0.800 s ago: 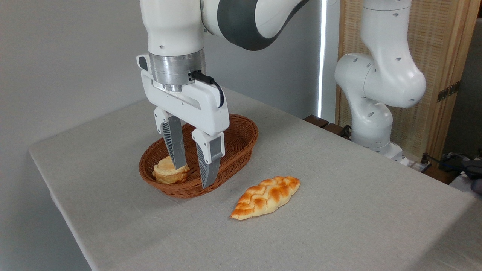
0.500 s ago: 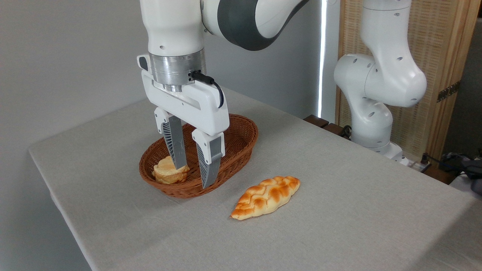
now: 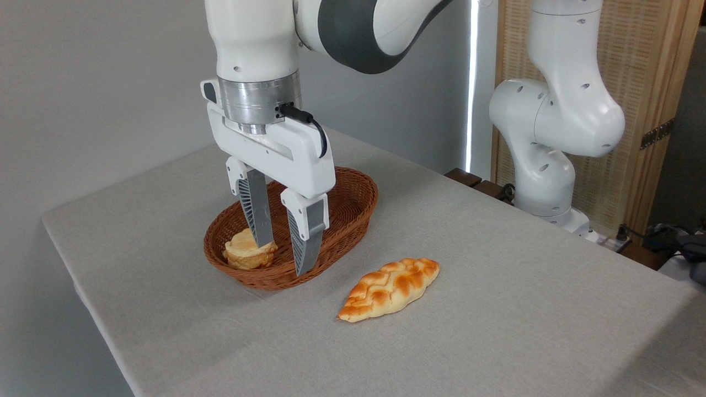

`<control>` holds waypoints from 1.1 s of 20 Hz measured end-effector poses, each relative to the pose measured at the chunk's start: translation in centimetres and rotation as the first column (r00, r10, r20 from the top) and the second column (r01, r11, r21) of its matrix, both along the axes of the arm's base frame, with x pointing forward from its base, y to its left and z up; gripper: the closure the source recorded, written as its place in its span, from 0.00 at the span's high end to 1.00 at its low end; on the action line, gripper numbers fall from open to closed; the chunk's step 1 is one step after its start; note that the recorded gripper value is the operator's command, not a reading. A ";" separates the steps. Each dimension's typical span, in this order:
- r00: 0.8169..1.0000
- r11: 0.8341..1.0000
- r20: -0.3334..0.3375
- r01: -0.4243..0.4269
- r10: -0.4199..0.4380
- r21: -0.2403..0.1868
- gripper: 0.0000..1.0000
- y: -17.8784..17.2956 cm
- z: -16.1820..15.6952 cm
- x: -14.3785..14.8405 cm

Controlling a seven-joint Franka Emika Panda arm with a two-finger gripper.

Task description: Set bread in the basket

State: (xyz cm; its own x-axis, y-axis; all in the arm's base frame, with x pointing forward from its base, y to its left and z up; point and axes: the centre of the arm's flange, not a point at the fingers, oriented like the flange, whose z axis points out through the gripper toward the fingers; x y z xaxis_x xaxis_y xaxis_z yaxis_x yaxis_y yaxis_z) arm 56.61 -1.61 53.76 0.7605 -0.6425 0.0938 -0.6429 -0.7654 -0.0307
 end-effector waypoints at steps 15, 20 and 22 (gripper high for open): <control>0.982 0.992 -0.146 0.123 -0.121 0.001 1.00 0.8 -4.5 -4.4; 0.966 0.987 -0.206 0.158 -0.158 -0.019 1.00 3.7 -7.3 -7.6; 0.959 0.985 -0.227 0.168 -0.170 -0.028 1.00 4.0 -8.4 -8.7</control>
